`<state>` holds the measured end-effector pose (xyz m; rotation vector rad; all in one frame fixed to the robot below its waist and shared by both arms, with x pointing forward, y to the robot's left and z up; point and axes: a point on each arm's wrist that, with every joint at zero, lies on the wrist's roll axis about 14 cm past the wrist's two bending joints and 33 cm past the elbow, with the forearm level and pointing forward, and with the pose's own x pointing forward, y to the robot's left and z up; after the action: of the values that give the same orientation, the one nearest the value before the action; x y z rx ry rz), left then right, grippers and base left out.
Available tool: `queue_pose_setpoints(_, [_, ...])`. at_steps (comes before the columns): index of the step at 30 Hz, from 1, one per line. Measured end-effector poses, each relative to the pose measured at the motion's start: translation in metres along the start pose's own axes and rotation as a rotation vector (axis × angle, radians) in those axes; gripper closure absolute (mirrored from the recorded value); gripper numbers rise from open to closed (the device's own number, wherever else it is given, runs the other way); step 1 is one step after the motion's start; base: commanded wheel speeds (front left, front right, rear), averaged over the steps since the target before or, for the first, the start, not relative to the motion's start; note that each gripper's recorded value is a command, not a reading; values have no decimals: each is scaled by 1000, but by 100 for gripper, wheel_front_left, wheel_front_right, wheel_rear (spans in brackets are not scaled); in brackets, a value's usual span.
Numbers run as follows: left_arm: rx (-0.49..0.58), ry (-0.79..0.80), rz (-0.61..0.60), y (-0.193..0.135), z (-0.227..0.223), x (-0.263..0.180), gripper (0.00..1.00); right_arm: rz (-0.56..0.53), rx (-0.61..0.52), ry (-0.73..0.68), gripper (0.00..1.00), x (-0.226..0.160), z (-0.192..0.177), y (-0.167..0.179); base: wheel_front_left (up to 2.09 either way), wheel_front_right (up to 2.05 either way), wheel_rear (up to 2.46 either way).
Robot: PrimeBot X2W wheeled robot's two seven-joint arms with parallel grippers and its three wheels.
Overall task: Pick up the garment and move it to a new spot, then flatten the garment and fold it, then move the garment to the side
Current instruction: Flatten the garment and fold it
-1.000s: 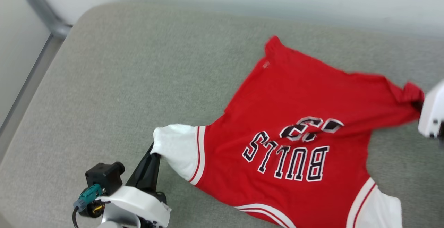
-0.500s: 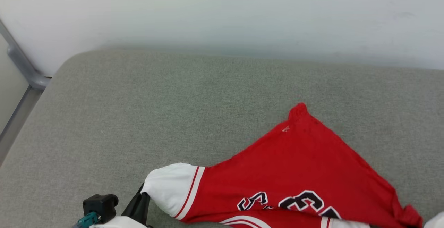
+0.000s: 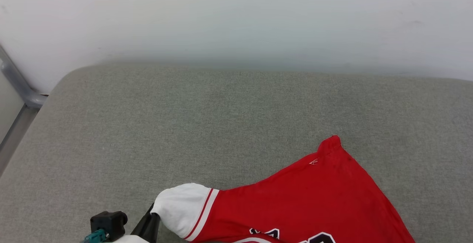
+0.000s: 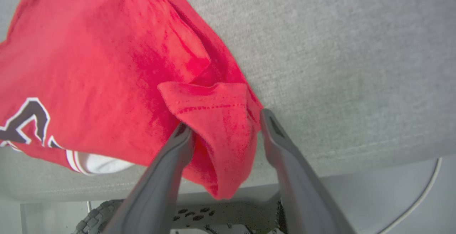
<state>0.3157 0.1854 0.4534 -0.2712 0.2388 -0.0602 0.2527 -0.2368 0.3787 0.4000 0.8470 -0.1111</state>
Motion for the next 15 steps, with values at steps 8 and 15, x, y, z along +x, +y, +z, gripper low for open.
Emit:
queue_pose_setpoints(8, [-15, -3, -4, -2, 2, 1, 100, 79, -1, -509, 0, -8, 99, 29, 0, 0, 0])
queue_pose_setpoints(15, [-10, -31, -21, -7, 12, 15, 100, 156, -131, -582, 0, 17, 141, 63, 0, 0, 0])
